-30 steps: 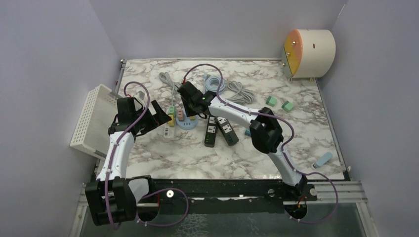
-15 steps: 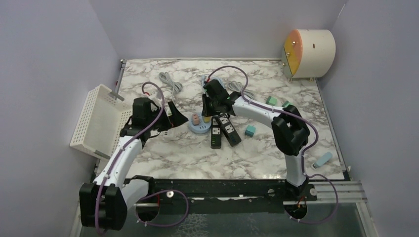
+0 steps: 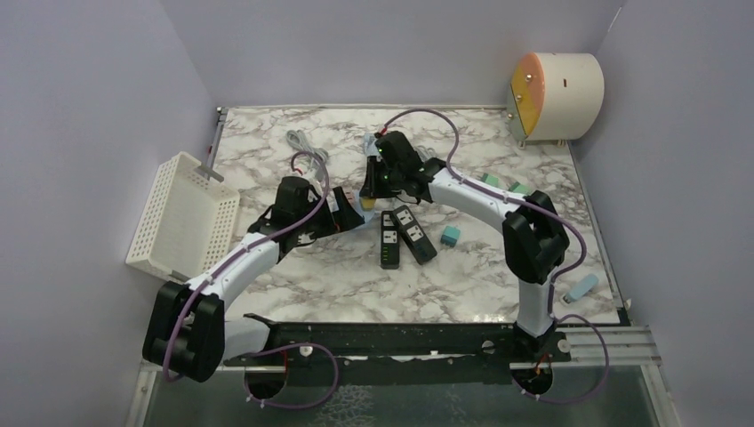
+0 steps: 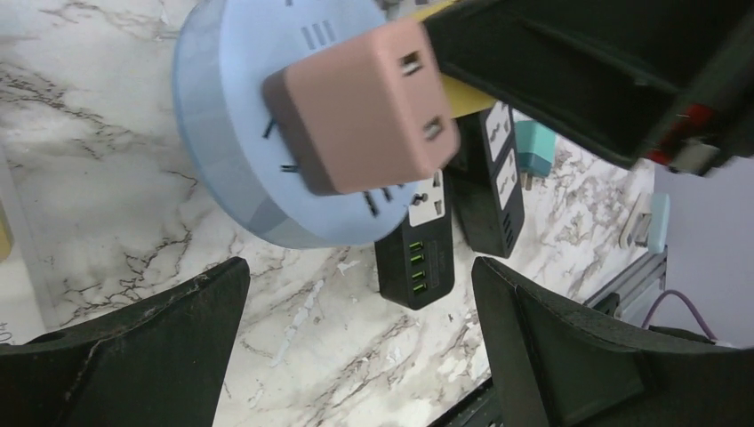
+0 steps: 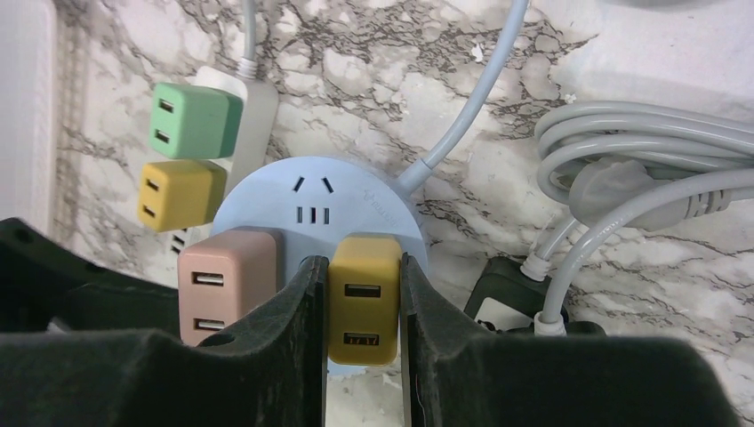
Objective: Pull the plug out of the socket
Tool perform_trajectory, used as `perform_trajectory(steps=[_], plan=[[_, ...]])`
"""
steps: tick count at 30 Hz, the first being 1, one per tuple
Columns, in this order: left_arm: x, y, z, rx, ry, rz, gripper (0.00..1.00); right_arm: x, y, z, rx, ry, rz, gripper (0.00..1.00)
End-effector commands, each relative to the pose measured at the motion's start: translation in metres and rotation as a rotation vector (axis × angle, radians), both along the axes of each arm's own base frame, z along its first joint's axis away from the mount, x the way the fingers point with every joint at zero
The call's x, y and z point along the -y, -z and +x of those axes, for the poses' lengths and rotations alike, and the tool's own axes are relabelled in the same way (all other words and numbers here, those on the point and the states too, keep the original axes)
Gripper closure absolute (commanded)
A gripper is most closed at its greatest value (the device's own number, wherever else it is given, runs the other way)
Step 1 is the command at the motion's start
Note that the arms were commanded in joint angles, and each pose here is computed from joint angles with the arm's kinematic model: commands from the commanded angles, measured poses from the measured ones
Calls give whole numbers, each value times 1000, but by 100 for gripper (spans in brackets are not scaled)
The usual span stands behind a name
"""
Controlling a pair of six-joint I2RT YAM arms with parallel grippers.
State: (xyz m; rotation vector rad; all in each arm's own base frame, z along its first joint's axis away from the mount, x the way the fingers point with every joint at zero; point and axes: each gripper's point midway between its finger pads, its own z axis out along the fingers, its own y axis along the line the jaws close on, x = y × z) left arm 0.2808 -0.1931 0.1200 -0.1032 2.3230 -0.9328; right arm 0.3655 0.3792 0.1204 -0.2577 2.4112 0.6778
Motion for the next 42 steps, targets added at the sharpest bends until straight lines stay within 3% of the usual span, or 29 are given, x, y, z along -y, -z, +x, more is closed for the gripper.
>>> perform_trajectory(steps=[1, 18, 21, 23, 25, 26, 27, 42], plan=[[-7, 8, 11, 4, -73, 36, 1, -18, -91, 3, 117, -25, 211, 99], [14, -29, 30, 151, -100, -195, 2, -21, -112, -33, 55, -138, 316, 99], [16, -27, 30, 149, -91, -195, 16, -22, -116, -38, 53, -146, 334, 99], [17, -24, 29, 137, -81, -194, 34, -22, -122, -40, 56, -154, 348, 99], [19, -21, 29, 125, -67, -196, 59, -22, -128, -42, 63, -160, 359, 99], [20, -20, 29, 120, -65, -196, 85, -21, -132, -42, 68, -161, 364, 99], [20, -19, 29, 109, -72, -194, 100, -20, -136, -42, 75, -161, 367, 99], [-3, 21, 48, -22, -207, -11, 100, 26, -221, -55, 226, -146, 401, 99]])
